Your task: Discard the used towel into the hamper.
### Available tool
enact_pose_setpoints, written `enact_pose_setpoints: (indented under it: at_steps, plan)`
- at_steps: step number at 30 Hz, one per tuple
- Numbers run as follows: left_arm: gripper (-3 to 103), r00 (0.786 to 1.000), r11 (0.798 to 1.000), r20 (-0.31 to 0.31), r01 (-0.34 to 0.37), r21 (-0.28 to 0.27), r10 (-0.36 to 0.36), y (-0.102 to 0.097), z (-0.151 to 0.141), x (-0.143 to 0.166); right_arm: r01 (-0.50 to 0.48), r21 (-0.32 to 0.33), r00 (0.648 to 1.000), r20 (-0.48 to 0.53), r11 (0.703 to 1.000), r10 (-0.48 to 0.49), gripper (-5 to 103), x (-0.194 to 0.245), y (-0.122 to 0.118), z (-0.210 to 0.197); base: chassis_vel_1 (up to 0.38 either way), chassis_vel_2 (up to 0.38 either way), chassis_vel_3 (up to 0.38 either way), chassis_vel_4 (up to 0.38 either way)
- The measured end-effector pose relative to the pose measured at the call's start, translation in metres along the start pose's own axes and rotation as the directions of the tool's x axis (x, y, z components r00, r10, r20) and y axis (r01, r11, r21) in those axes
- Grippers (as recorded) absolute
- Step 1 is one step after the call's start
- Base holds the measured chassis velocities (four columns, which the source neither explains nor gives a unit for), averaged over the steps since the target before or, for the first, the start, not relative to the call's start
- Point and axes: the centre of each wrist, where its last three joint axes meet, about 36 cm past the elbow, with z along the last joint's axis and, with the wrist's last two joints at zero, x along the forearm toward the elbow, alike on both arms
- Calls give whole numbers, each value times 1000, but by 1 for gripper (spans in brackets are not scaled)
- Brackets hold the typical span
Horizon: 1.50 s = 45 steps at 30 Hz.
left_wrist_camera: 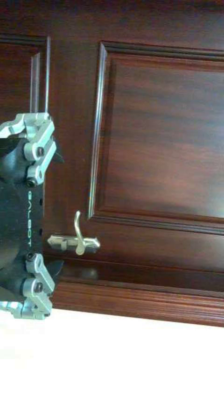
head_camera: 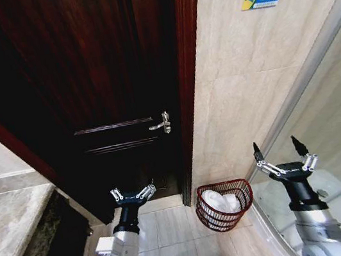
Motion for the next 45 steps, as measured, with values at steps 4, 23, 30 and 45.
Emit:
enact_pose_setpoints:
  at_steps: [4, 23, 30, 45]
  plan:
    - [100, 1000, 1000, 0, 0, 0, 0, 0, 0, 0, 10, -16, 1000, -1, 1000, -10, 100, 1, -1, 3, 0, 0, 0, 0]
    - [100, 1000, 1000, 0, 0, 0, 0, 0, 0, 0, 4, -28, 1000, 7, 1000, -4, 100, 6, -5, 11, 79, -77, -72, 81]
    - [100, 1000, 1000, 0, 0, 0, 0, 0, 0, 0, 3, -33, 1000, 15, 999, -2, 100, 9, -6, 8, 19, -22, -11, 18]
    - [100, 1000, 1000, 0, 0, 0, 0, 0, 0, 0, 26, -29, 999, 37, 999, -25, 100, 12, -7, 8, 92, -110, -95, 99]
